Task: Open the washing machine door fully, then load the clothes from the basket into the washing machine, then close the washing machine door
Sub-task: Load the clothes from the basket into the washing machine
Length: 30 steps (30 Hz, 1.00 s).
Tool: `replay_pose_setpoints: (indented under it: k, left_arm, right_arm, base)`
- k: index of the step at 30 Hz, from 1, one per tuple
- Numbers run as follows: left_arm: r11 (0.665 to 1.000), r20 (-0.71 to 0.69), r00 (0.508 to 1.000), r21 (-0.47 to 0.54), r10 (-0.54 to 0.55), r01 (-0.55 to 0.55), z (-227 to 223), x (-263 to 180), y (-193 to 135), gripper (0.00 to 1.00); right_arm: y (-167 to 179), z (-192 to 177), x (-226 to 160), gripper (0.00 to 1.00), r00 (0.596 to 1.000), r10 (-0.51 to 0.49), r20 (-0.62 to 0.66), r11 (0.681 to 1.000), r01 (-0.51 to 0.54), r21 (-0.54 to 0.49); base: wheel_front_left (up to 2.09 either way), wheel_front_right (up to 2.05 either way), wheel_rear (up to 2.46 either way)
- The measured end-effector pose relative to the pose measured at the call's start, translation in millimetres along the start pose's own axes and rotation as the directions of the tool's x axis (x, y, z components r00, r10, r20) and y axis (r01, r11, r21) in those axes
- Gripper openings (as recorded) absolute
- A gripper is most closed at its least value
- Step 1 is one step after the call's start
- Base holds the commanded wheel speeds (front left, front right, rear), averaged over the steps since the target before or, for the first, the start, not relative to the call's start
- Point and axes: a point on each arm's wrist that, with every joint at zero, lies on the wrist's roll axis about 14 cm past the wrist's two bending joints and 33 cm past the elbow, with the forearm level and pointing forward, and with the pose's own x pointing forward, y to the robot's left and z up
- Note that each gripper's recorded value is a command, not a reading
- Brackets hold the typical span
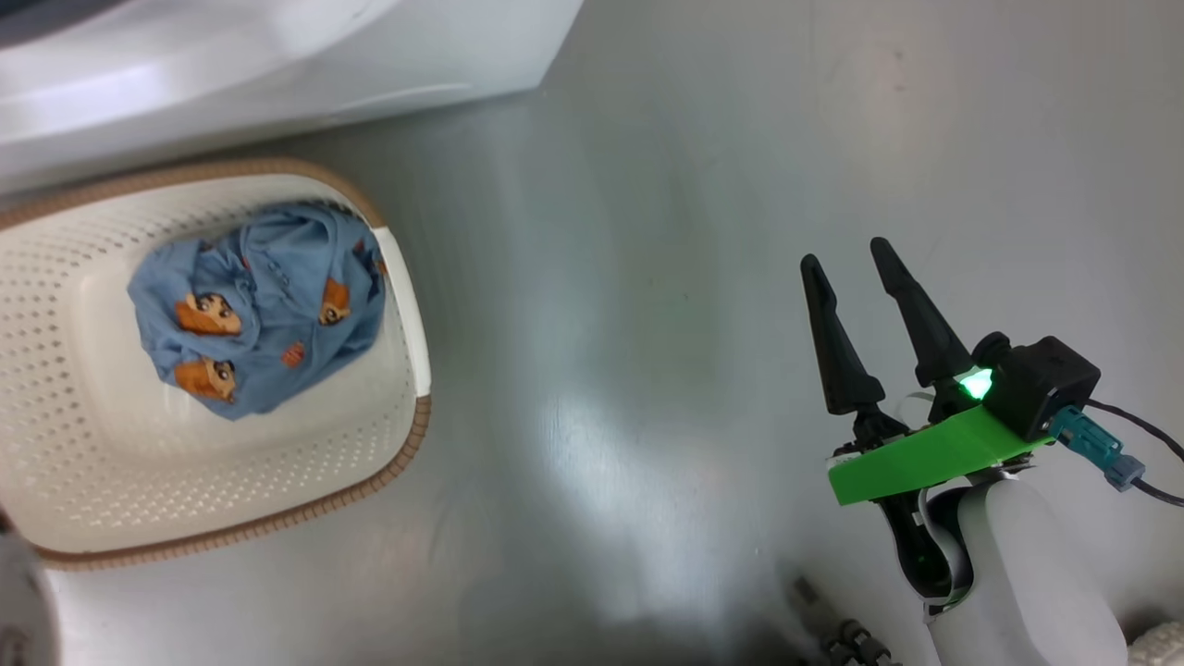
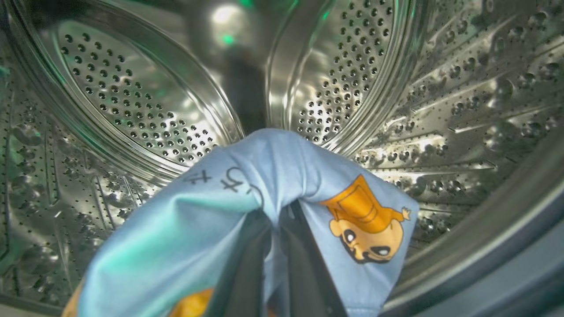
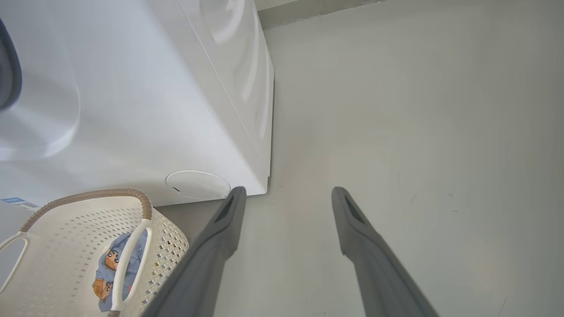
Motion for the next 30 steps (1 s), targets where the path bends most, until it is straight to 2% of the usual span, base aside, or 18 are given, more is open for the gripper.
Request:
replay_pose_setpoints:
  k: [2, 9, 16, 21, 29, 30]
  left_arm:
    - [1.000, 0.012, 1.000, -0.011, 0.011, -0.011, -2, 8, 6, 0.00]
    - [0.997, 0.094, 0.995, 0.068, -0.043, 0.036, 7, 35, 5, 0.00]
    - [0.997, 0.226, 0.972, 0.053, -0.069, 0.059, 36, 49, -3, 0.00]
    - [0.997, 0.200, 0.977, 0.028, -0.080, 0.076, 26, 51, -10, 0.00]
    - [0.999, 0.022, 0.999, -0.021, -0.030, 0.031, -18, 48, 3, 0.00]
    - [0.999, 0.011, 1.000, -0.026, -0.028, 0.028, -20, 47, 4, 0.25]
  right_arm:
    - [-2, -8, 1, 1.00, 1.000, -0.005, -0.018, 1.000, 0.005, 0.000]
    - [-8, -29, 7, 1.00, 0.998, -0.014, -0.061, 1.000, 0.014, 0.003]
    - [-15, -37, 5, 1.00, 0.996, -0.029, -0.084, 1.000, 0.029, -0.003]
    - [-18, -36, 2, 1.00, 0.995, -0.038, -0.088, 0.999, 0.038, -0.009]
    - [-13, -32, 2, 1.00, 0.996, -0.027, -0.080, 1.000, 0.027, -0.005]
    - [-13, -32, 1, 1.00, 0.996, -0.027, -0.079, 1.000, 0.027, -0.005]
  base:
    - [0.00, 0.00, 0.00]
    - [0.00, 0.00, 0.00]
    - [0.00, 0.00, 0.00]
    - [0.00, 0.00, 0.00]
    - [0.00, 0.00, 0.00]
    - [0.00, 0.00, 0.00]
